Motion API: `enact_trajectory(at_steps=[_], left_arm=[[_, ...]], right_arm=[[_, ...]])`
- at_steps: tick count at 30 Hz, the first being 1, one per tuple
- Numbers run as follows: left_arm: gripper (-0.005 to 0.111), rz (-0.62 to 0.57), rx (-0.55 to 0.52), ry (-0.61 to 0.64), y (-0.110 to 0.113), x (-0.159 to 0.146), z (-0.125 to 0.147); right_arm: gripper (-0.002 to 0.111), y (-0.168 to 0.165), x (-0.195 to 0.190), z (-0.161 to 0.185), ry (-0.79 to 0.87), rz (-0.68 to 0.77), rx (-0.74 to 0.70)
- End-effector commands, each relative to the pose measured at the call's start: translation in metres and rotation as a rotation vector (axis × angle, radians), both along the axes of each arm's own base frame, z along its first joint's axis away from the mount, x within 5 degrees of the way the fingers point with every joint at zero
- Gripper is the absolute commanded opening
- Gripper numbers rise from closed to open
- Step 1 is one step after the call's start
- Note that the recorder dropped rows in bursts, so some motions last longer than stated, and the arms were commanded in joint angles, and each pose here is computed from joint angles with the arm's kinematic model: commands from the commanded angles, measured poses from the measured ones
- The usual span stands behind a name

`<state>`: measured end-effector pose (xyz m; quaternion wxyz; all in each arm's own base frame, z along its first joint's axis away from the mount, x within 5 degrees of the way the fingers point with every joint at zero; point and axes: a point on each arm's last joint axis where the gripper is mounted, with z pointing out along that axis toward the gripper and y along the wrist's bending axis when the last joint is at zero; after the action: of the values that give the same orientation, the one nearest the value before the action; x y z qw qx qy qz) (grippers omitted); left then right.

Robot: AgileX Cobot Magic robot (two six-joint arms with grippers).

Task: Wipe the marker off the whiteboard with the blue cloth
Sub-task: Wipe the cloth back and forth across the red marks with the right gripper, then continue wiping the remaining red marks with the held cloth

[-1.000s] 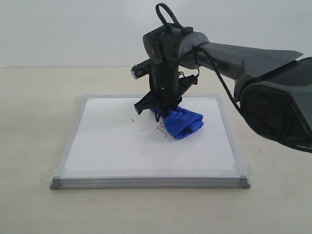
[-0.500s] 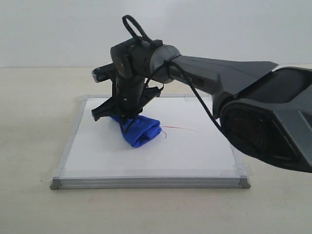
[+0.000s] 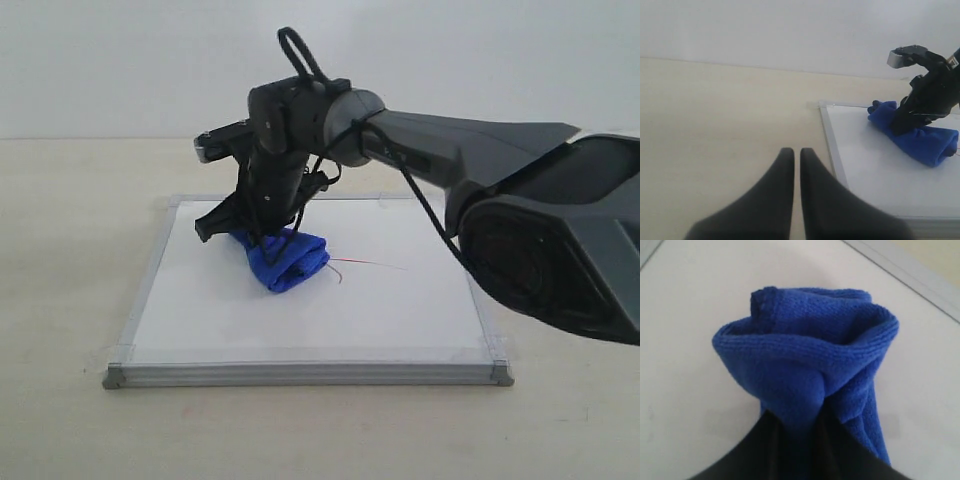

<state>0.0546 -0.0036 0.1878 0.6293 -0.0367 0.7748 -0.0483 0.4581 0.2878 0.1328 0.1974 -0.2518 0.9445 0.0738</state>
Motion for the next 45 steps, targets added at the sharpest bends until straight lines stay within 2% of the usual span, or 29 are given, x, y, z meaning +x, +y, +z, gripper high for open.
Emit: enact_trajectory(at_steps=[1, 6, 8, 10, 12, 16, 24, 26, 28, 32, 38, 41, 45], left_arm=[[0.004, 0.001, -0.003, -0.003, 0.0, 0.0, -0.001], [0.004, 0.001, -0.003, -0.003, 0.0, 0.0, -0.001], [0.004, 0.001, -0.003, -0.003, 0.0, 0.0, -0.001], [0.004, 0.001, -0.003, -0.003, 0.0, 0.0, -0.001], [0.004, 0.001, -0.003, -0.003, 0.0, 0.0, -0.001], [0.004, 0.001, -0.003, -0.003, 0.0, 0.0, -0.001], [0.004, 0.001, -0.003, -0.003, 0.0, 0.0, -0.001], [0.004, 0.001, -0.003, -0.003, 0.0, 0.0, -0.001], [0.004, 0.001, -0.003, -0.003, 0.0, 0.0, -0.001], [0.004, 0.001, -0.003, -0.003, 0.0, 0.0, -0.001], [0.004, 0.001, -0.003, -0.003, 0.0, 0.0, -0.001], [0.004, 0.001, -0.003, -0.003, 0.0, 0.0, -0.001], [0.004, 0.001, -0.003, -0.003, 0.0, 0.0, -0.001]], right_arm=[[0.0, -0.017, 0.003, -0.022, -0.022, -0.137, -0.197], [0.0, -0.067, 0.013, -0.021, 0.029, -0.236, -0.427], [0.0, -0.084, 0.016, -0.021, 0.073, -0.275, -0.467], [0.0, -0.093, 0.018, -0.022, 0.109, -0.281, -0.448], [0.0, -0.087, 0.015, -0.024, 0.16, -0.239, -0.392], [0.0, -0.043, -0.008, -0.027, 0.243, -0.039, -0.276], [0.0, 0.045, -0.069, -0.027, 0.208, 0.262, -0.312], [0.0, 0.057, -0.079, -0.027, 0.197, 0.315, -0.325], [0.0, 0.053, -0.075, -0.027, 0.164, 0.297, -0.37], [0.0, 0.016, -0.044, -0.024, 0.107, 0.158, -0.452], [0.0, -0.084, 0.005, -0.034, 0.232, -0.105, -0.383], [0.0, -0.128, 0.01, -0.039, 0.299, -0.202, -0.386], [0.0, -0.171, -0.003, -0.035, 0.376, -0.269, -0.408]])
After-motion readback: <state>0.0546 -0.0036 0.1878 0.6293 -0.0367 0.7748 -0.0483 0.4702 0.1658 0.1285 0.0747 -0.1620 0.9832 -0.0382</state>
